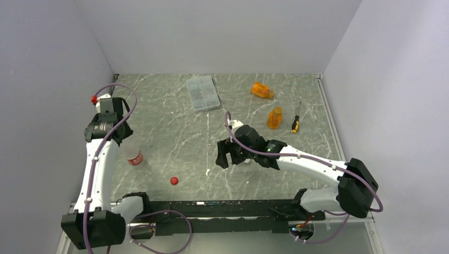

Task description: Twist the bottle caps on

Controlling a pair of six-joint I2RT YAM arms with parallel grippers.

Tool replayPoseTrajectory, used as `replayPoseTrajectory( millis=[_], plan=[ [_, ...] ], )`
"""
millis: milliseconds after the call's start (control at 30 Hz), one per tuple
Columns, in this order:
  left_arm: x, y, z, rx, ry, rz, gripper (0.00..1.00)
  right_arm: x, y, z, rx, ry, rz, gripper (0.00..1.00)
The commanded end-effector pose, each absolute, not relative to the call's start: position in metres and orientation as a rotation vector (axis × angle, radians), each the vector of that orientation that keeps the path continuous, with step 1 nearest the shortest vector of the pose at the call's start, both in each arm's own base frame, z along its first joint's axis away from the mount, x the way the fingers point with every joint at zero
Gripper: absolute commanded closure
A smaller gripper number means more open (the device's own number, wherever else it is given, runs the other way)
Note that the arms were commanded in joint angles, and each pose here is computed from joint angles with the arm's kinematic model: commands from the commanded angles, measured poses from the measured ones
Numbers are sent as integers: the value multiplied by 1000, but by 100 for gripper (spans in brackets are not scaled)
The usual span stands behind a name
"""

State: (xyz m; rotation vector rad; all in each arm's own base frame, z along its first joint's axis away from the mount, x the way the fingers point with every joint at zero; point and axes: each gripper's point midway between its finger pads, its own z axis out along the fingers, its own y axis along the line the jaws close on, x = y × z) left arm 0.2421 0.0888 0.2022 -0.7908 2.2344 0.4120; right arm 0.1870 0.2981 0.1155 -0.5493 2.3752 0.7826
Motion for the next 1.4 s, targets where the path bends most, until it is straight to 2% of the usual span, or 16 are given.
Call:
replayPoseTrajectory(
  millis=[0, 300, 433, 833, 933, 1033, 1100, 1133, 1167, 1200, 1300, 1367],
  plan=[
    [277, 20, 215, -473, 2367, -45, 100, 201, 323, 179, -611, 2131, 905, 13],
    [286, -131, 245, 131, 2424, -569, 100, 202, 362, 243, -797, 1845, 1073, 1],
    [272, -186, 255, 344, 2402, -767, 100, 209, 374, 265, -842, 1746, 1079, 0],
    [259, -243, 279, 563, 2298, -985, 100, 219, 398, 254, -847, 1796, 1000, 1],
    [258, -248, 283, 586, 2281, -1019, 100, 224, 398, 250, -803, 1835, 970, 7],
    [257, -246, 280, 590, 2284, -997, 100, 229, 395, 252, -743, 1847, 966, 25],
    [260, -243, 278, 563, 2282, -968, 92, 231, 392, 254, -697, 1862, 963, 49],
    [262, -241, 278, 541, 2276, -954, 86, 233, 391, 254, -675, 1869, 965, 58],
    [265, -239, 279, 511, 2269, -936, 71, 235, 389, 255, -642, 1880, 966, 64],
    [269, -236, 281, 475, 2259, -912, 54, 238, 386, 256, -609, 1891, 975, 69],
    [278, -225, 295, 358, 2206, -838, 17, 246, 378, 256, -517, 1927, 1026, 76],
    [283, -213, 309, 276, 2150, -776, 6, 250, 372, 258, -476, 1942, 1058, 77]
  ],
)
